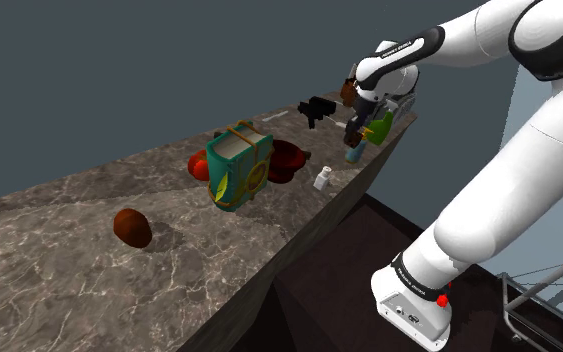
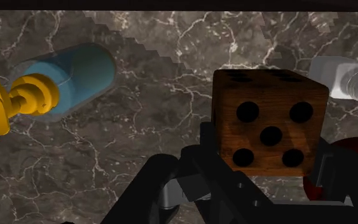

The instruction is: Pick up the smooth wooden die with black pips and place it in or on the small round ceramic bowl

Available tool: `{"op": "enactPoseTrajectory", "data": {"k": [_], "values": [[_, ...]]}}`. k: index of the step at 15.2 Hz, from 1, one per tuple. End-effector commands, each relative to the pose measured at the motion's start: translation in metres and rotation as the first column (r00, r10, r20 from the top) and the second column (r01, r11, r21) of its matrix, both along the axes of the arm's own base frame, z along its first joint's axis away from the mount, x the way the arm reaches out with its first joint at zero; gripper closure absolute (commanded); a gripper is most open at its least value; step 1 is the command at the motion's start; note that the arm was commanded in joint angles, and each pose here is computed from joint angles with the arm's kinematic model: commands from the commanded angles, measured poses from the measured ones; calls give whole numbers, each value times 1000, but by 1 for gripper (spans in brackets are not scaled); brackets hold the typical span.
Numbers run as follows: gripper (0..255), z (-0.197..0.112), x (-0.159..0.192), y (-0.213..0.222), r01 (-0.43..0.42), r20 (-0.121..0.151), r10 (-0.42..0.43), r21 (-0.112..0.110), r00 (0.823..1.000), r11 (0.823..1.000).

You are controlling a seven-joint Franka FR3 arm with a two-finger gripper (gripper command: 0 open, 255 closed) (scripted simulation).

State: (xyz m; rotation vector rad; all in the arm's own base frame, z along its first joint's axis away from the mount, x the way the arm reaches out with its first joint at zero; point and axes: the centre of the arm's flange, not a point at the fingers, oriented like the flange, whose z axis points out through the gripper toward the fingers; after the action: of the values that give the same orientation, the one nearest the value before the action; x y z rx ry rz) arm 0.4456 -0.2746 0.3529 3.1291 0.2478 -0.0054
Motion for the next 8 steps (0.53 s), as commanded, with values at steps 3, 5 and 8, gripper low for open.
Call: {"op": "enactPoseTrajectory", "data": {"k": [3,5,8], "values": [[255,1,21,41,0,0,0,0,1000,1000],[255,1,34,65,0,0,0,0,1000,1000],[255,0,53,100,0,0,0,0,1000,1000]]}}
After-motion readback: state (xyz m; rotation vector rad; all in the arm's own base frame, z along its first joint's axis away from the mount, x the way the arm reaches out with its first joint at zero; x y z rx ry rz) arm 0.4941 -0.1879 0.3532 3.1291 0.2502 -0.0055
